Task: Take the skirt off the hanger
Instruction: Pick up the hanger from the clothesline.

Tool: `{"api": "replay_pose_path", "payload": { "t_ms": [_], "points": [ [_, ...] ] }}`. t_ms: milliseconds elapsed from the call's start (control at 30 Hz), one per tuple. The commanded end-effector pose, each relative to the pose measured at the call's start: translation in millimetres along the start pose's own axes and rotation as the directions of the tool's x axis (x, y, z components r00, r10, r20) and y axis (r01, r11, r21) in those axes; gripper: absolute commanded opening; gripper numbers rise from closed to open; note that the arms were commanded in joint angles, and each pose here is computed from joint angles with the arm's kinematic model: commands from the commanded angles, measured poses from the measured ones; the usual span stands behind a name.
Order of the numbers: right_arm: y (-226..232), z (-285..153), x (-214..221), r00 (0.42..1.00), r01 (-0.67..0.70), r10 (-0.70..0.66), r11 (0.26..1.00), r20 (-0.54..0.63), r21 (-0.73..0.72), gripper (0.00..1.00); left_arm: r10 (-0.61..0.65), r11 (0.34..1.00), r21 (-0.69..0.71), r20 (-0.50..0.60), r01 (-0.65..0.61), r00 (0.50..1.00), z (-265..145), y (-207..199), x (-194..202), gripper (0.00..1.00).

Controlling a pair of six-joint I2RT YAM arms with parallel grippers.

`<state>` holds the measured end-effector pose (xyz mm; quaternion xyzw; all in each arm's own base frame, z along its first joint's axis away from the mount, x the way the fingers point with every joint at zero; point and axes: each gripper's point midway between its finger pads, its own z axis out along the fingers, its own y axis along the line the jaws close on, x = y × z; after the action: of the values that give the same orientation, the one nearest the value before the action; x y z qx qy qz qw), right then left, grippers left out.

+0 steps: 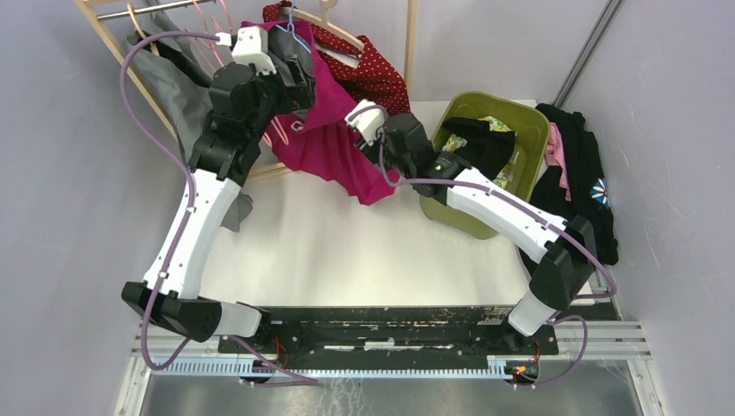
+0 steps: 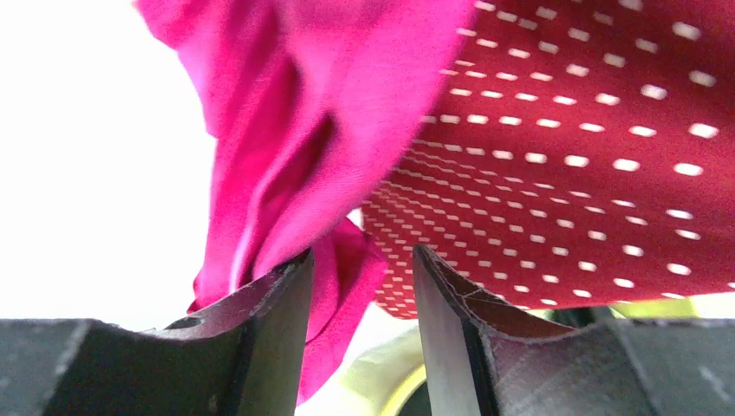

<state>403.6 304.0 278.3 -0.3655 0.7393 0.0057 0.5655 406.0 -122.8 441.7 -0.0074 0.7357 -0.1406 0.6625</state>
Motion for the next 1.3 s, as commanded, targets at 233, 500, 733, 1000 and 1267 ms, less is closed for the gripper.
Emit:
{"api": "replay_pose_path", "payload": {
  "t_ms": [233,500,733,1000,1267],
  "points": [
    [98.8,-52.1,-52.4,0.984,-0.034,0.095,0.929,0.149,-0.369,0.52,-0.117,0.989,0.098,0.079,0.109,0.99,23.7,-27.7,-35.3,0.99],
    [117.4,-57.5,-54.9,0.984,-0.024,0.096,0.907,0.153,-0.42,0.52,-0.125,0.992,0.044,0.081,0.122,0.989,40.3,-19.9,-31.3,0.99],
    [137.4,-70.4,-58.2,0.984,0.001,0.084,0.882,0.159,-0.472,0.52,-0.146,0.989,-0.011,0.0,0.146,0.989,76.1,-11.8,10.4,0.99],
    [145.7,-86.5,-64.6,0.981,0.028,0.075,0.86,0.181,-0.509,0.52,-0.085,0.989,-0.12,0.018,0.086,0.996,89.0,3.8,8.7,0.99],
    [138.4,-90.1,-54.0,0.986,0.045,0.039,0.874,0.163,-0.485,0.52,-0.002,0.956,-0.294,-0.024,-0.005,1.0,92.6,37.3,17.6,0.42]
  ]
}}
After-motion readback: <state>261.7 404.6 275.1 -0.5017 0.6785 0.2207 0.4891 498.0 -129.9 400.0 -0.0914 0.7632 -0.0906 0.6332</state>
